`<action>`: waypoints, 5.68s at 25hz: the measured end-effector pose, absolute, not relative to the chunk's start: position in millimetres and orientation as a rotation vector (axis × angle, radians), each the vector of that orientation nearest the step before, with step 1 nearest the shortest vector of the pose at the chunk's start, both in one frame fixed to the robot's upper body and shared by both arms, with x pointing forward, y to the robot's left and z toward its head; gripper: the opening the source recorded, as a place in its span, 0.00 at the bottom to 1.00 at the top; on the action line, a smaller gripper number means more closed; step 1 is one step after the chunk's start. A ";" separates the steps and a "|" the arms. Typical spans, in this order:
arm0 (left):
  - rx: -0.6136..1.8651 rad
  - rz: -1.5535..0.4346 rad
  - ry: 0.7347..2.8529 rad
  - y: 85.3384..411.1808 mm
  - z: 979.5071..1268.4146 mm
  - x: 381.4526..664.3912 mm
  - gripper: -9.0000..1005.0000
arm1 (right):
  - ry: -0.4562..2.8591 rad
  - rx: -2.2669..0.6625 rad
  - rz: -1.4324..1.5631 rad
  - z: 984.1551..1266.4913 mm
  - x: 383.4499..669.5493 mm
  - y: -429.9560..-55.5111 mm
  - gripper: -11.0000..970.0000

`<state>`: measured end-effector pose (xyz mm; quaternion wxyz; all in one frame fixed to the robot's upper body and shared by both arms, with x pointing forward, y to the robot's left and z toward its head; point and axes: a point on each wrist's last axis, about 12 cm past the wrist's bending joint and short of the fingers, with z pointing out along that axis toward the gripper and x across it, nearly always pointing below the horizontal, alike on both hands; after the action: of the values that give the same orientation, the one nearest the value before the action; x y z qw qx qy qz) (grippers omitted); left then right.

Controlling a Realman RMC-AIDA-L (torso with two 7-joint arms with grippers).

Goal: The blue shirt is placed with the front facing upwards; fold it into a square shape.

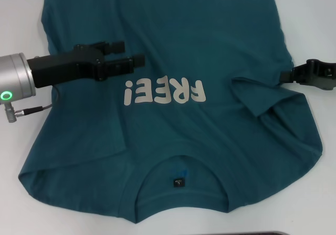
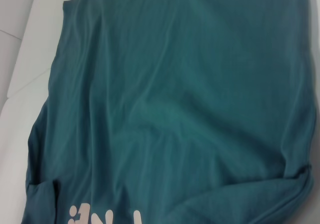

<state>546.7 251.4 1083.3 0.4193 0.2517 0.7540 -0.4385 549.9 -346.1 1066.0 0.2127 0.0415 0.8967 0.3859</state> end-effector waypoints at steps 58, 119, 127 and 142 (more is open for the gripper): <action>0.614 -1.094 1.906 255.1 1082.0 546.8 0.84 | 2.337 -0.061 1.212 1087.7 539.6 -340.8 0.68; 0.653 -1.073 1.896 252.4 1083.6 550.0 0.84 | 2.418 0.259 1.322 1047.0 509.1 -339.1 0.02; 0.651 -1.064 1.897 252.1 1083.6 551.5 0.84 | 2.399 0.124 1.418 1054.5 511.8 -321.4 0.02; 0.648 -1.069 1.897 250.5 1082.9 550.9 0.84 | 2.397 -0.107 1.515 1067.2 532.0 -275.0 0.02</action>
<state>550.9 250.5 1082.9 0.4215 0.2589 0.7572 -0.4266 532.0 -275.0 1067.2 0.1515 -0.0374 0.8349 0.5279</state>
